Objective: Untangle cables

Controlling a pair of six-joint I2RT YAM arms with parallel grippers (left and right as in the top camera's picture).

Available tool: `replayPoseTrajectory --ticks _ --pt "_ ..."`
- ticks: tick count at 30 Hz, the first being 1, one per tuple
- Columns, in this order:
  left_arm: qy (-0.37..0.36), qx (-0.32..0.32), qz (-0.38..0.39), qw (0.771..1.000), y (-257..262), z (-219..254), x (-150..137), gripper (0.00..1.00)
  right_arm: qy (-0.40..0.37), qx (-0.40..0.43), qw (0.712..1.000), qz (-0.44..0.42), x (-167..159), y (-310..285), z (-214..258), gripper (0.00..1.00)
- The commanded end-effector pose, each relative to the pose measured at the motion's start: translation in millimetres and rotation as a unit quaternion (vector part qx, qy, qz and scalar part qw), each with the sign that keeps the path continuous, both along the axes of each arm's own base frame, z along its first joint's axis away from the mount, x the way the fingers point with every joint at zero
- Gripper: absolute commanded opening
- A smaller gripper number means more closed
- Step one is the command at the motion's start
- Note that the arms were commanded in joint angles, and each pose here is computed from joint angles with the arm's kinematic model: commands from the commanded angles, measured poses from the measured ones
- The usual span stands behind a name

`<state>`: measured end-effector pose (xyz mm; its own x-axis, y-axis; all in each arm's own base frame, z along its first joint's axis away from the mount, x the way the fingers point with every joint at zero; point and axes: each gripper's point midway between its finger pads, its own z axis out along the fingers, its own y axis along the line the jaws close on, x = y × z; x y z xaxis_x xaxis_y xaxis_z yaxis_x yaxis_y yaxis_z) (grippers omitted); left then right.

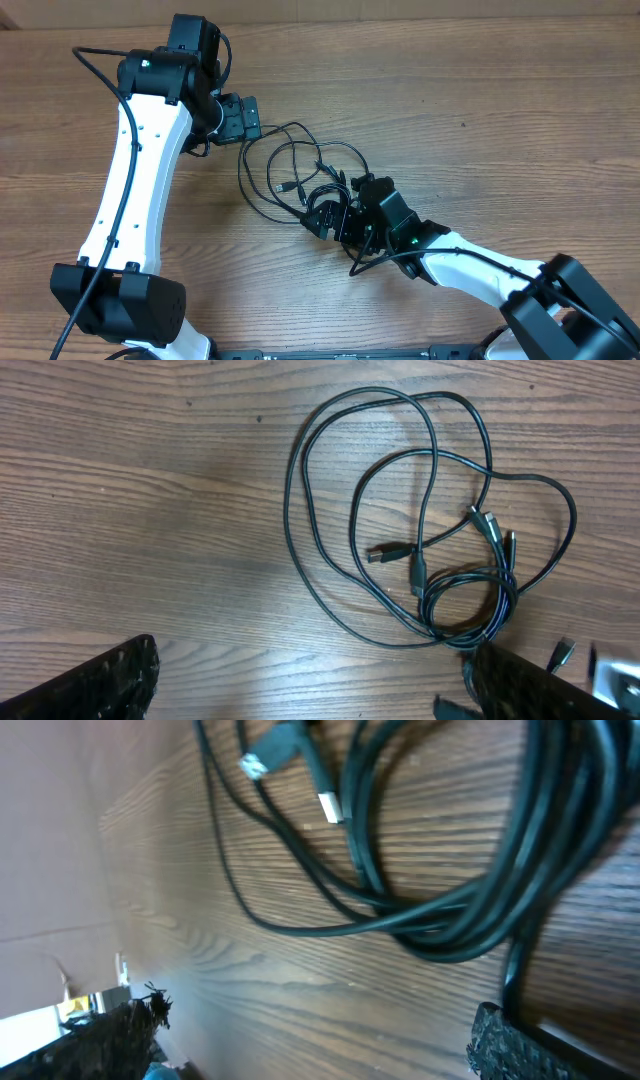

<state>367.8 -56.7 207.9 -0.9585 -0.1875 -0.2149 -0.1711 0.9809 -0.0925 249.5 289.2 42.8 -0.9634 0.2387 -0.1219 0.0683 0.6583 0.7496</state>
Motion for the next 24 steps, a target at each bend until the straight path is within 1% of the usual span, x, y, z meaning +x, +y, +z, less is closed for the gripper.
replayPoseTrajectory --ticks 1,8,17,18,24 --pt "-0.002 -0.001 -0.011 1.000 -2.8 1.0 -2.4 1.00 0.005 -0.001 1.000 -0.015 6.4 2.9 -6.1 1.00" --pt "-0.002 -0.001 -0.011 1.000 -2.9 1.0 -2.4 1.00 -0.006 -0.007 1.000 -0.026 13.3 1.8 -10.0 1.00" --pt "-0.002 -0.001 -0.011 1.000 -2.9 1.0 -2.4 1.00 -0.056 -0.040 0.994 -0.090 40.1 -13.2 -9.2 1.00" --pt "-0.002 -0.001 -0.011 1.000 -2.9 1.0 -2.4 1.00 -0.061 -0.042 0.993 -0.095 42.5 -14.0 -8.7 0.96" --pt "-0.002 -0.001 -0.011 1.000 -2.8 1.0 -2.4 1.00 -0.062 -0.041 0.993 -0.095 46.1 -11.1 -19.6 0.89"
